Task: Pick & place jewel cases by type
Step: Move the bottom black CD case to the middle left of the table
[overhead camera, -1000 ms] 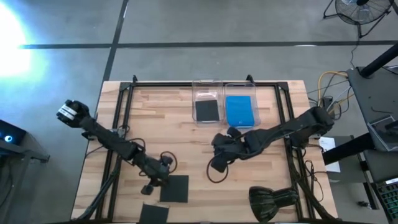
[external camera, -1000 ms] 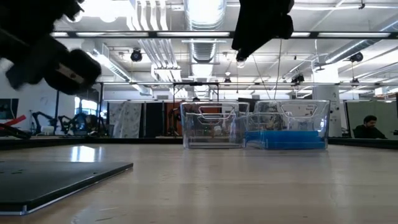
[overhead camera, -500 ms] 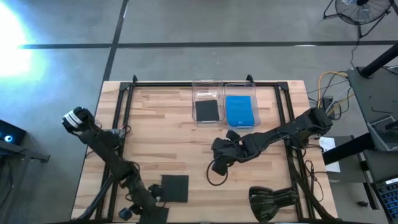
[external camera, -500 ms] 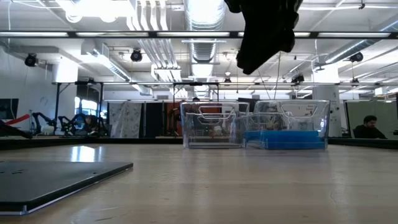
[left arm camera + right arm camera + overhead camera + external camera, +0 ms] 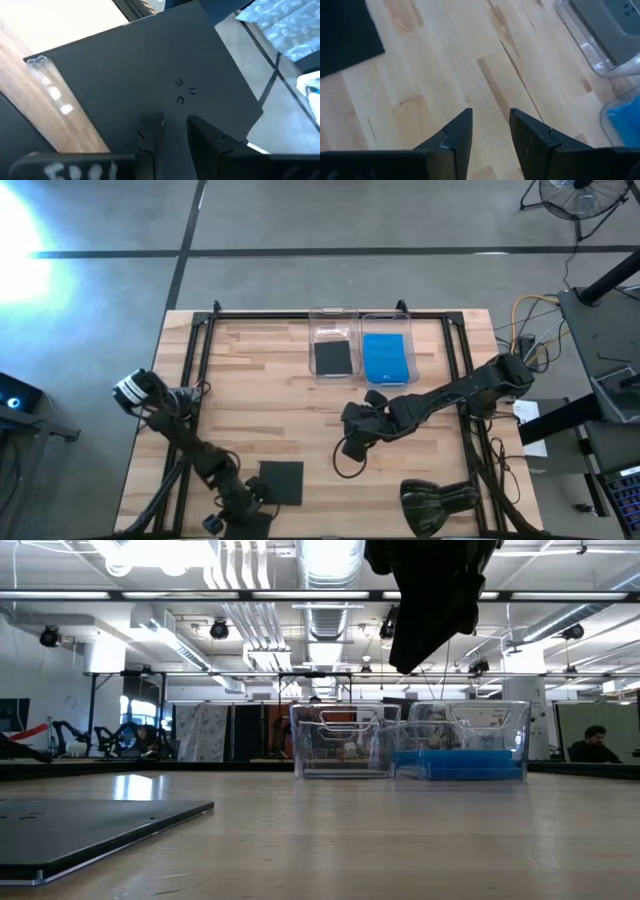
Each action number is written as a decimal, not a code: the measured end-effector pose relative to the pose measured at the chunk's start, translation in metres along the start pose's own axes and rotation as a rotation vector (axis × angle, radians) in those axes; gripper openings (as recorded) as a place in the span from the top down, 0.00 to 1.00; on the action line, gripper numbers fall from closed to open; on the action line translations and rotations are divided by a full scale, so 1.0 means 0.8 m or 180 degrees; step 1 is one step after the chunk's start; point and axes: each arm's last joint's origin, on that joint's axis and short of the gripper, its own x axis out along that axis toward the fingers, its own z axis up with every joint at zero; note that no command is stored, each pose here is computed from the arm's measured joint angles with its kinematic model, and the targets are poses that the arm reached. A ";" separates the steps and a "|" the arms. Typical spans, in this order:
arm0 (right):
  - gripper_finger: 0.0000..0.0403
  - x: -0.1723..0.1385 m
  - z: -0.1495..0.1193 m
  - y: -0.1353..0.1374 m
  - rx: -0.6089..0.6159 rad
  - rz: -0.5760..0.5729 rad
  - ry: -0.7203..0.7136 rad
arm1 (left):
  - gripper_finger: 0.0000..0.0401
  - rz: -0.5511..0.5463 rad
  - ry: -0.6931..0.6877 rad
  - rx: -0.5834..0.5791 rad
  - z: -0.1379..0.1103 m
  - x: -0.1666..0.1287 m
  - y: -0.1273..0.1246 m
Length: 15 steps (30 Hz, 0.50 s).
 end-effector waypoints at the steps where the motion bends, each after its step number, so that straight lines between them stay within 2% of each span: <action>1: 0.70 0.000 0.000 0.000 0.0001 0.0001 -0.0001 | 0.83 0.0013 0.0016 -0.0024 0.000 0.000 0.003; 8: 0.69 0.000 0.000 0.000 0.0010 0.0000 -0.0002 | 0.83 0.0481 -0.0016 -0.0344 -0.008 -0.024 0.046; 12: 0.70 -0.001 0.001 0.000 0.0228 0.0004 -0.0006 | 0.83 0.0957 -0.0025 -0.0681 -0.019 -0.055 0.079; 15: 0.71 -0.001 0.001 0.001 0.0510 0.0036 0.0016 | 0.83 0.1179 -0.0081 -0.0832 -0.019 -0.084 0.091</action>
